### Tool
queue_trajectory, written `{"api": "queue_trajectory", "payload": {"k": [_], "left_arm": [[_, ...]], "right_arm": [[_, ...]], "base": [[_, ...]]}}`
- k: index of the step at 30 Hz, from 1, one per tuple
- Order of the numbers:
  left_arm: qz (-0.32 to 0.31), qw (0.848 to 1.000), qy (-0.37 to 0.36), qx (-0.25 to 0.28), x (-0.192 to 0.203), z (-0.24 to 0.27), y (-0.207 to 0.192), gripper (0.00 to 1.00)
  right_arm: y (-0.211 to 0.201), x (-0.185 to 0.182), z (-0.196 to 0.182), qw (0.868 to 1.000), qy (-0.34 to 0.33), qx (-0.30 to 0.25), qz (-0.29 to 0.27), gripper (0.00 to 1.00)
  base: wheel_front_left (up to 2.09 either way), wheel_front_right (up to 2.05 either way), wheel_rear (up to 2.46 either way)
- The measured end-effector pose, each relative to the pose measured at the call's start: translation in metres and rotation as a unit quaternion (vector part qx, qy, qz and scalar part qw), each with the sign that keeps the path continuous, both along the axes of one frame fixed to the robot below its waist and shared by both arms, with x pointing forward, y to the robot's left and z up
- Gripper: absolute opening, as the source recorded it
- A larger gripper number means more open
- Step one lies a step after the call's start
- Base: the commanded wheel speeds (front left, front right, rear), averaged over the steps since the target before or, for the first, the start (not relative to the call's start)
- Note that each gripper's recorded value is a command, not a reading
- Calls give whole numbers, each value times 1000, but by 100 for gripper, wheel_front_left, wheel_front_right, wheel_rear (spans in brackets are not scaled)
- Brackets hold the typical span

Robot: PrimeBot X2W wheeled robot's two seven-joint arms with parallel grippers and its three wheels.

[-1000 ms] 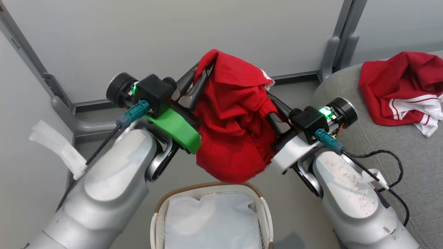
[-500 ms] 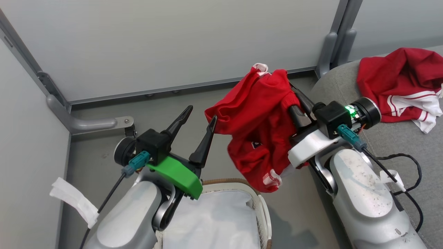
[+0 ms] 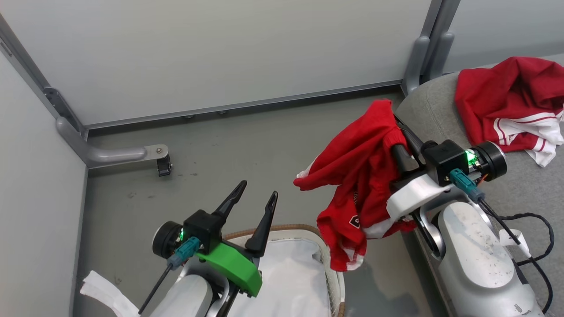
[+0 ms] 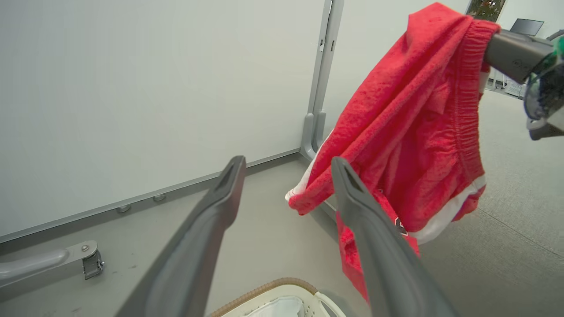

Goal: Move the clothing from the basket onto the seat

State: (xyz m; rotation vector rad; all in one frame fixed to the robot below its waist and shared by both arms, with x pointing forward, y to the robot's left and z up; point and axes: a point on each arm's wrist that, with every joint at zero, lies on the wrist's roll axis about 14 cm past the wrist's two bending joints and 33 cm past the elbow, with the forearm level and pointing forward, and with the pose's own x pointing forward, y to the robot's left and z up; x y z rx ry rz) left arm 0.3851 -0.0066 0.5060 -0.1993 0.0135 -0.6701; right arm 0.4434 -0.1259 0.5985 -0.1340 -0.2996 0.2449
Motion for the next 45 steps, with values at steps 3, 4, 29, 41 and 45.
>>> {"api": "queue_trajectory", "payload": {"k": [3, 4, 29, 41, 45], "left_arm": [[1, 1000, 6, -1, -3, -5, -1, 100], [1, 1000, 7, -1, -4, -6, -2, 100], [-130, 991, 14, -18, -16, -13, -96, 100], [-221, 974, 38, -20, -31, -33, -147, 100], [-230, 972, 45, -21, -30, -40, -151, 100]], "right_arm": [[-6, -1, -4, 1000, 4, 2, -9, 0], [-8, -2, -6, 1000, 7, 1, -11, 0], [-129, -49, -16, 984, 19, 3, -179, 0], [-184, -82, -31, 964, 43, 2, -262, 0], [-192, -83, -36, 960, 52, 0, -275, 0]], "base": [[0, 0, 0], [0, 0, 0], [0, 0, 0], [0, 0, 0], [0, 0, 0]]}}
